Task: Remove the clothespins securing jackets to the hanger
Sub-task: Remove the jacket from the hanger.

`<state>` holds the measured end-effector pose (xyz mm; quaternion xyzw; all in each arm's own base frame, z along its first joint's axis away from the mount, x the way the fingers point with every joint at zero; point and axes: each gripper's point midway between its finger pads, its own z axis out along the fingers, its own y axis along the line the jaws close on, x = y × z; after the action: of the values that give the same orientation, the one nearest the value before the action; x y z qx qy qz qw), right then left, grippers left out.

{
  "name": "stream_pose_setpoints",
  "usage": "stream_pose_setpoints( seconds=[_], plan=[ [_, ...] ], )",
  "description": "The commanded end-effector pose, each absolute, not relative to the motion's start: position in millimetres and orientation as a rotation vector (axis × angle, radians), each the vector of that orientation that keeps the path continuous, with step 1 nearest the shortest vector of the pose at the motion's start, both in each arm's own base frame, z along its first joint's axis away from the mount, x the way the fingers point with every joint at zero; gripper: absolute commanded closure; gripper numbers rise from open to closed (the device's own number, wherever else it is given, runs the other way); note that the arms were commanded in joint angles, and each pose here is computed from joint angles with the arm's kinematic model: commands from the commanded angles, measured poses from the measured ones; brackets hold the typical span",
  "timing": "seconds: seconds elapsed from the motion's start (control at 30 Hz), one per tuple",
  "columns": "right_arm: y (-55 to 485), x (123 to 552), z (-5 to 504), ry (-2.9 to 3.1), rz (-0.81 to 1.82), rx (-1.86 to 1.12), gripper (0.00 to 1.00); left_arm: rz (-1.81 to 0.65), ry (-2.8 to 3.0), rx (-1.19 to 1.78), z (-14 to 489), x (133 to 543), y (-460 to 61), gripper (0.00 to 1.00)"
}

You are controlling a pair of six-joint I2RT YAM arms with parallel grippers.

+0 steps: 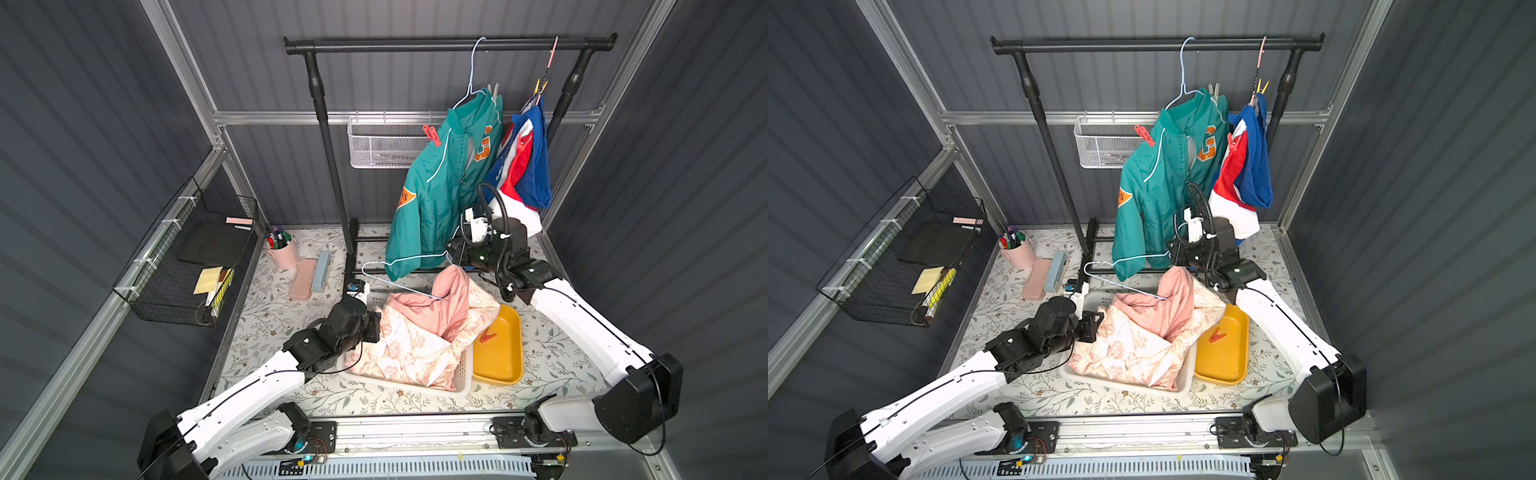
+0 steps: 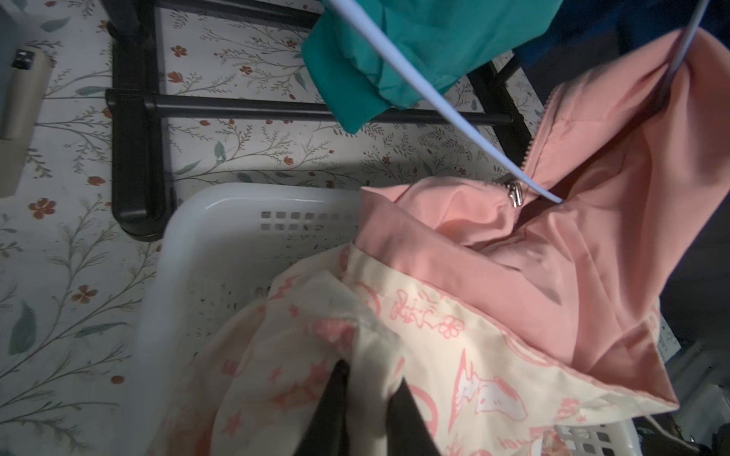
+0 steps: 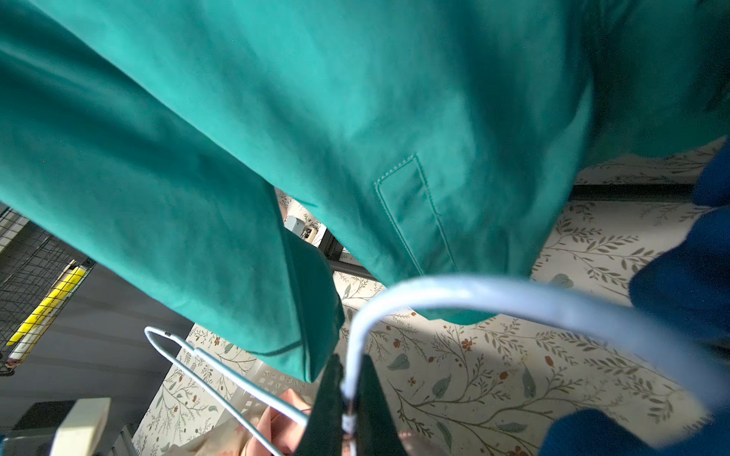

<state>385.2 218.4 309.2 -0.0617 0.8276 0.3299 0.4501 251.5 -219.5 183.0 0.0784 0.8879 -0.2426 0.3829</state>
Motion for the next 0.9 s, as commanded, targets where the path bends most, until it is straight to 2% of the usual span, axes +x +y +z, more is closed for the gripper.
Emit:
stream_pose_setpoints(
  seconds=[0.0, 0.07, 0.1, 0.2, 0.3, 0.43, 0.6, 0.87],
  plan=[
    [225.8, 380.7, 332.5, 1.980, 0.863, -0.189, 1.00, -0.711, 2.256, 0.362, 173.9, 247.9, -245.2, 0.68],
    [226.7, 380.7, 330.1, 1.986, 0.865, -0.188, 1.00, -0.714, 2.262, 0.395, 171.5, 248.3, -249.6, 0.59],
    [228.9, 378.7, 331.1, 1.983, 0.884, -0.201, 1.00, -0.713, 2.245, 0.413, 176.9, 248.8, -250.5, 0.50],
    [232.8, 376.6, 328.6, 1.991, 0.910, -0.217, 1.00, -0.729, 2.103, 0.441, 232.4, 250.8, -249.2, 0.21],
    [235.1, 374.6, 330.6, 1.981, 0.922, -0.238, 1.00, -0.748, 1.912, 0.466, 298.6, 239.5, -235.8, 0.01],
    [234.2, 371.4, 336.3, 1.973, 0.938, -0.282, 1.00, -0.731, 1.787, 0.482, 354.6, 220.5, -214.0, 0.01],
    [240.8, 358.5, 347.2, 1.940, 1.071, -0.394, 1.00, -0.590, 1.689, 0.423, 408.8, 219.6, -181.4, 0.01],
    [247.7, 340.8, 356.7, 1.900, 1.186, -0.533, 1.00, -0.502, 1.746, 0.556, 406.1, 234.5, -200.3, 0.07]
  ],
)
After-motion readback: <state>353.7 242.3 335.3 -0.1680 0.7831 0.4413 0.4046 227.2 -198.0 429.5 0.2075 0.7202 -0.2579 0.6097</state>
